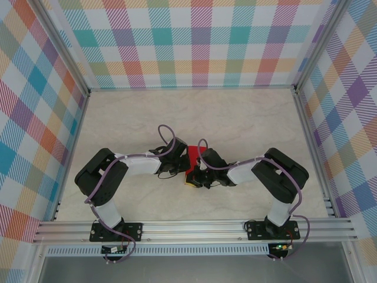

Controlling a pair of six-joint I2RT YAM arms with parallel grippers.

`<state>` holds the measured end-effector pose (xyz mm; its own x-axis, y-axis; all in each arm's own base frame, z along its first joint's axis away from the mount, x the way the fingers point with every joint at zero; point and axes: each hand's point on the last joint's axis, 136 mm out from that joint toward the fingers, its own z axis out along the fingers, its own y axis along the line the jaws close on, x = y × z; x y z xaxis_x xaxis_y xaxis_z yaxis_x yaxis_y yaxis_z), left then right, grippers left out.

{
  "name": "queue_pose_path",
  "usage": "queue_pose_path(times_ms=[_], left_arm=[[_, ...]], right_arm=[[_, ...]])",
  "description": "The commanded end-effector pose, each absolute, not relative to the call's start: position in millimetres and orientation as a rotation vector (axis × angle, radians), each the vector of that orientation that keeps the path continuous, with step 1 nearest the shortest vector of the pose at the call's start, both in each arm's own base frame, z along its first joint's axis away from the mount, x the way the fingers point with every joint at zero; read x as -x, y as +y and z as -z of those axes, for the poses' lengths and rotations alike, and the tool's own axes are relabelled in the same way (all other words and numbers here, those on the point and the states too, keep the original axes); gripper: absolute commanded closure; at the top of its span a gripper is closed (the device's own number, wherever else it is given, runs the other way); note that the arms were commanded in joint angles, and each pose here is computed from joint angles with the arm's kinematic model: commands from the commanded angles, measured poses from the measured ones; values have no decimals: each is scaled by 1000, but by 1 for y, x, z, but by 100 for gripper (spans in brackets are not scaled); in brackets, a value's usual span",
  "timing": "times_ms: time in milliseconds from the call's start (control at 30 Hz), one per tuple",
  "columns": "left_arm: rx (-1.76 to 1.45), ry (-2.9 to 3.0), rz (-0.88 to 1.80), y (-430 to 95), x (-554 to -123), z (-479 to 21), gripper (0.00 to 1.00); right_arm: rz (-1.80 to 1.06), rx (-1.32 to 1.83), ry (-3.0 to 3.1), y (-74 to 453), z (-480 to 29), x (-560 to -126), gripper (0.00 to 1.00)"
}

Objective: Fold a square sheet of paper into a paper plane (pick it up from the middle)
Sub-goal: Third fold the triangle at the center of the table.

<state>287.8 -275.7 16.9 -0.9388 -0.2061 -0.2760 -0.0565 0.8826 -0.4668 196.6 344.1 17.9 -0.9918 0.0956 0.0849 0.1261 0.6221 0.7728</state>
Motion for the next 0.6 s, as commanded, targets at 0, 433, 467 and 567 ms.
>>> queue_pose_path(times_ms=[0, 433, 467, 567], left_arm=[[251, 2929, 367, -229, -247, 37, 96], [244, 2923, 390, -231, -249, 33, 96], [245, 2925, 389, -231, -249, 33, 96], [245, 2924, 397, -231, -249, 32, 96]], right_arm=[[1254, 215, -2814, 342, -10, -194, 97], [1312, 230, -2967, 305, -43, -229, 96], [1309, 225, -2969, 303, -43, -231, 97], [1306, 218, -2974, 300, -43, -240, 97]])
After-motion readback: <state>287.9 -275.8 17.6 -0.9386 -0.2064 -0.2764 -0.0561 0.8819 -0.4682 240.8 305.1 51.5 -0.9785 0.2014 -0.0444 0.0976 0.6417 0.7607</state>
